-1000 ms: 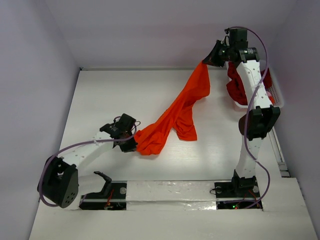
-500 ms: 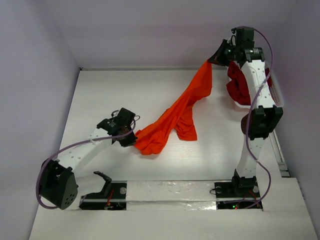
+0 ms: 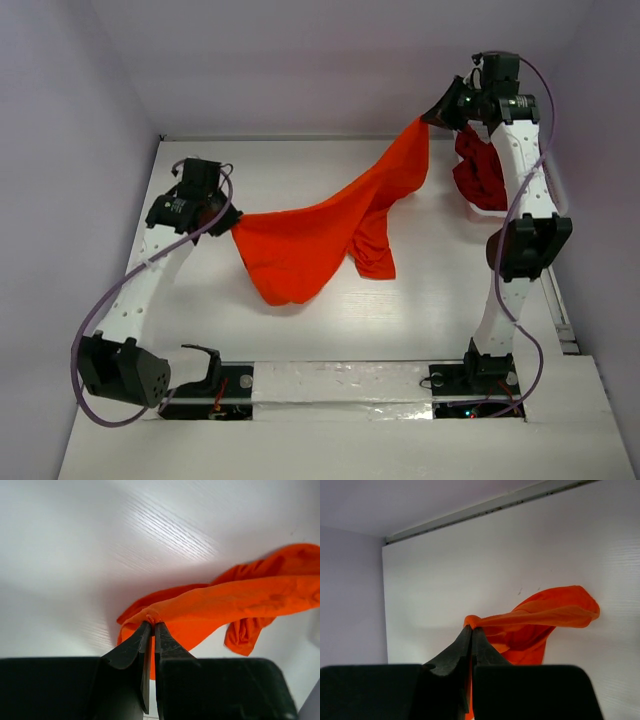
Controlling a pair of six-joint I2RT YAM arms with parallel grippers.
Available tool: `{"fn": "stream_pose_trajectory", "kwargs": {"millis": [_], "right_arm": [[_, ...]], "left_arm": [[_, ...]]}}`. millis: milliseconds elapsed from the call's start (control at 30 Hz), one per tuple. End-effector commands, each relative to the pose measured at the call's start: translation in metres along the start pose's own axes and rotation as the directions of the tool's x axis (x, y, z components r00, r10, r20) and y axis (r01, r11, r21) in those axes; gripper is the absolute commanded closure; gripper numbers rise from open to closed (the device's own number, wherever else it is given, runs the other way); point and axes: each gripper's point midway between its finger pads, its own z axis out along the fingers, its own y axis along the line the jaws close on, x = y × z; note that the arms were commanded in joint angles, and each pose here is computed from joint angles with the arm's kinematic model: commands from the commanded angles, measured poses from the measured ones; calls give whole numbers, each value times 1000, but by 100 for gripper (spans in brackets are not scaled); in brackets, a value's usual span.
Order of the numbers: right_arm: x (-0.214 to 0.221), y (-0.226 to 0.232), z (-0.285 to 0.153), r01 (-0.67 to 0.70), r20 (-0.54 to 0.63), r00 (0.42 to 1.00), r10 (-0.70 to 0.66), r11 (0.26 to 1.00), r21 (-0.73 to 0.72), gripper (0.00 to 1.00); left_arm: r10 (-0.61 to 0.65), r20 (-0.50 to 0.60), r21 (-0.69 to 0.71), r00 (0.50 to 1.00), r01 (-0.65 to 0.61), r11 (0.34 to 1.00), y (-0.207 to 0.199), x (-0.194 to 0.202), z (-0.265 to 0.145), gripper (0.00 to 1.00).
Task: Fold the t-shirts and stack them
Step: Flatten out the tshirt
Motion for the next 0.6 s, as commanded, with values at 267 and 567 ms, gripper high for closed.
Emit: {"fn": "stream_pose_trajectory", "kwargs": {"millis": [267, 567], "right_arm": [[-37, 65, -108, 94, 196, 979, -61, 982, -162, 100], [-34, 85, -136, 128, 227, 971, -79, 970, -208, 100]], "left_arm": [[32, 192, 10, 981, -34, 999, -17, -83, -41, 100], [-16, 384, 111, 923, -29, 993, -53, -145, -102, 100]]}}
